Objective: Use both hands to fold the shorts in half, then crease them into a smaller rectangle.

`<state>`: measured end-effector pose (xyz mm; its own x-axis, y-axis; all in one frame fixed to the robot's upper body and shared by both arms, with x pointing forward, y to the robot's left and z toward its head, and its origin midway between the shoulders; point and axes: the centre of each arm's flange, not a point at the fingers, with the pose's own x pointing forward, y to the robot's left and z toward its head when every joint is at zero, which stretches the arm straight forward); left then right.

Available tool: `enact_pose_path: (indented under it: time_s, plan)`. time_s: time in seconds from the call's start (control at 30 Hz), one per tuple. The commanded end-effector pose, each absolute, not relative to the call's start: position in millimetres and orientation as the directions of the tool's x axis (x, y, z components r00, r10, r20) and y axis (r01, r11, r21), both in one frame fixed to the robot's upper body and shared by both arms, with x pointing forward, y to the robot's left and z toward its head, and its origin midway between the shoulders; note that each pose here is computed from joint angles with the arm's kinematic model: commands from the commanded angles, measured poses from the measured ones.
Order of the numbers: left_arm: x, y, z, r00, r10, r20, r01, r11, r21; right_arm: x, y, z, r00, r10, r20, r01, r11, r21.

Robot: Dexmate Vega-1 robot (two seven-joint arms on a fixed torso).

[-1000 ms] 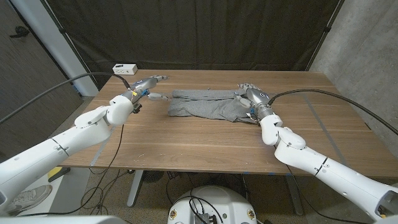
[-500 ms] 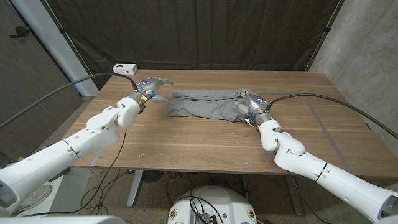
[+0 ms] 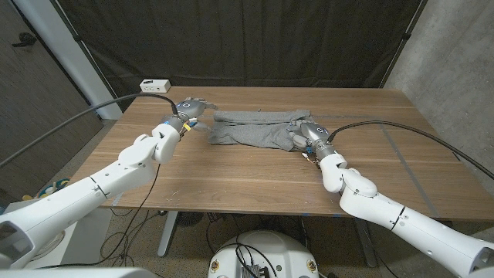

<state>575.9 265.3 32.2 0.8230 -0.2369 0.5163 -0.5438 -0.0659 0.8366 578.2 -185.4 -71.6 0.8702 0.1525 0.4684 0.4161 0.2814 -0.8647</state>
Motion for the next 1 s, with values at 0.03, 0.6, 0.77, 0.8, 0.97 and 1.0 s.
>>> enact_pose_path:
  time_s: [0.03, 0.6, 0.77, 0.8, 0.97, 1.0]
  plan:
    - [580, 259, 24, 0.831, -0.238, 0.502, -0.539, -0.128, 0.832, 579, -183, -81, 0.885, 0.153, 0.439, 0.386, 0.286, -0.877]
    - [590, 253, 7, 0.843, -0.247, 0.479, -0.524, -0.172, 0.834, 580, -182, -90, 0.898, 0.155, 0.412, 0.358, 0.286, -0.889]
    - [593, 250, 3, 0.844, -0.251, 0.474, -0.521, -0.175, 0.835, 580, -182, -90, 0.899, 0.152, 0.412, 0.358, 0.289, -0.888]
    - [594, 250, 2, 0.845, -0.252, 0.471, -0.519, -0.175, 0.837, 580, -182, -91, 0.901, 0.150, 0.408, 0.355, 0.287, -0.889]
    - [598, 247, -2, 0.846, -0.254, 0.468, -0.516, -0.176, 0.838, 581, -182, -95, 0.906, 0.147, 0.397, 0.345, 0.288, -0.894]
    - [598, 246, -3, 0.848, -0.255, 0.465, -0.513, -0.179, 0.839, 582, -183, -96, 0.907, 0.145, 0.396, 0.344, 0.287, -0.894]
